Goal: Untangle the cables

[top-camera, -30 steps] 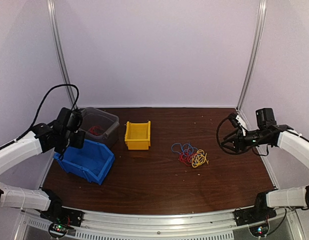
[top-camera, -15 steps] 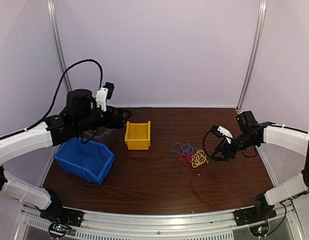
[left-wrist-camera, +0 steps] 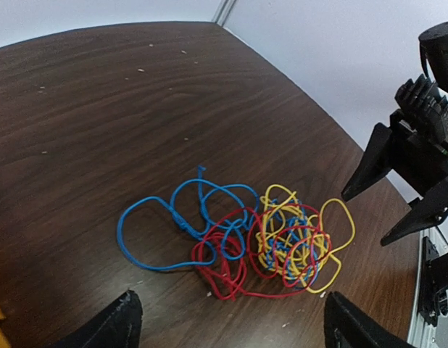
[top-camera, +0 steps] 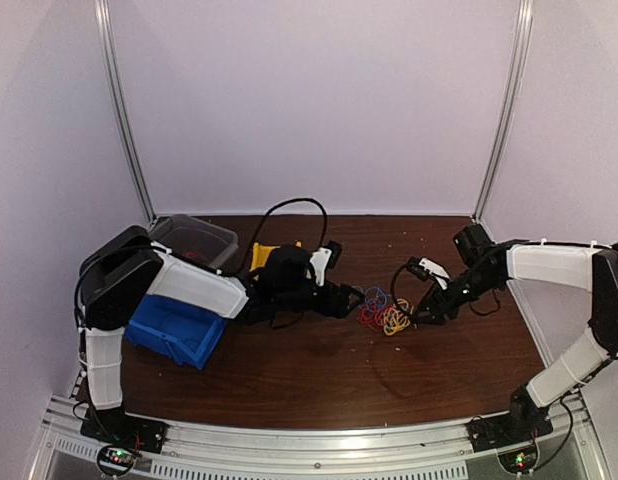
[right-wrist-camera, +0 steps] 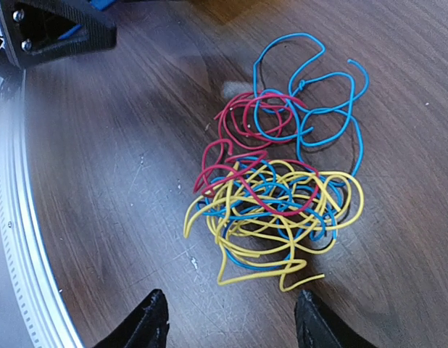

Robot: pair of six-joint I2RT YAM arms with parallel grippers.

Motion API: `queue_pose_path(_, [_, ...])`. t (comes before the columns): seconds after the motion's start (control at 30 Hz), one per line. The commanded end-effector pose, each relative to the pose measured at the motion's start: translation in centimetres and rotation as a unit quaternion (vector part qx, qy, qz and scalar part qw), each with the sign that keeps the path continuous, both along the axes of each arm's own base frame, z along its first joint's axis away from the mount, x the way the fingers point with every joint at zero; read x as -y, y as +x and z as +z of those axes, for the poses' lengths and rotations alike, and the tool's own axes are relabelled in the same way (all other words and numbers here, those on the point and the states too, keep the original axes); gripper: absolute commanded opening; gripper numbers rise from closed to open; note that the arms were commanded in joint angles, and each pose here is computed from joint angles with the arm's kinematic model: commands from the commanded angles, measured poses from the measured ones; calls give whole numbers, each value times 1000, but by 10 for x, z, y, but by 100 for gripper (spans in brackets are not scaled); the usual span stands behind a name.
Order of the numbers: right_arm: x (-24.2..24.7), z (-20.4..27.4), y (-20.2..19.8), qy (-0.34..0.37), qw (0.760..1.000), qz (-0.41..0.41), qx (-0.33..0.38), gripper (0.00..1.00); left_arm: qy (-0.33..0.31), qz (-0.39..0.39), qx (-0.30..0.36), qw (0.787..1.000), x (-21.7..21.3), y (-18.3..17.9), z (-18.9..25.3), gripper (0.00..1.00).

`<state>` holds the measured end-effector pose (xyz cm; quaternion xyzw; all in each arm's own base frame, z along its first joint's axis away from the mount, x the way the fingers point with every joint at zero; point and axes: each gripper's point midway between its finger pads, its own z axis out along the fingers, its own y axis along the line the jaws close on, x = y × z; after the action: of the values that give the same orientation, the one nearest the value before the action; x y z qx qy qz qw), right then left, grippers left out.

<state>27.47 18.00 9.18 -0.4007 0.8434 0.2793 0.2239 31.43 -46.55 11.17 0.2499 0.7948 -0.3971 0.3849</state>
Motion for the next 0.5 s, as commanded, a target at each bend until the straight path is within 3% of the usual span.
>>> queue_pose_path(0.0, [-13,1,-3,21,999,15,-28,60,-102,-58,22,993,57,-17,44,83])
queue_pose_path(0.13, [-15,-2,6,22,999,1,-26,56,-117,-67,-12,991,71,-20,27,74])
queue_pose_path(0.47, [-19,0,16,32,999,-10,-27,41,-99,-53,-40,993,96,-16,-10,69])
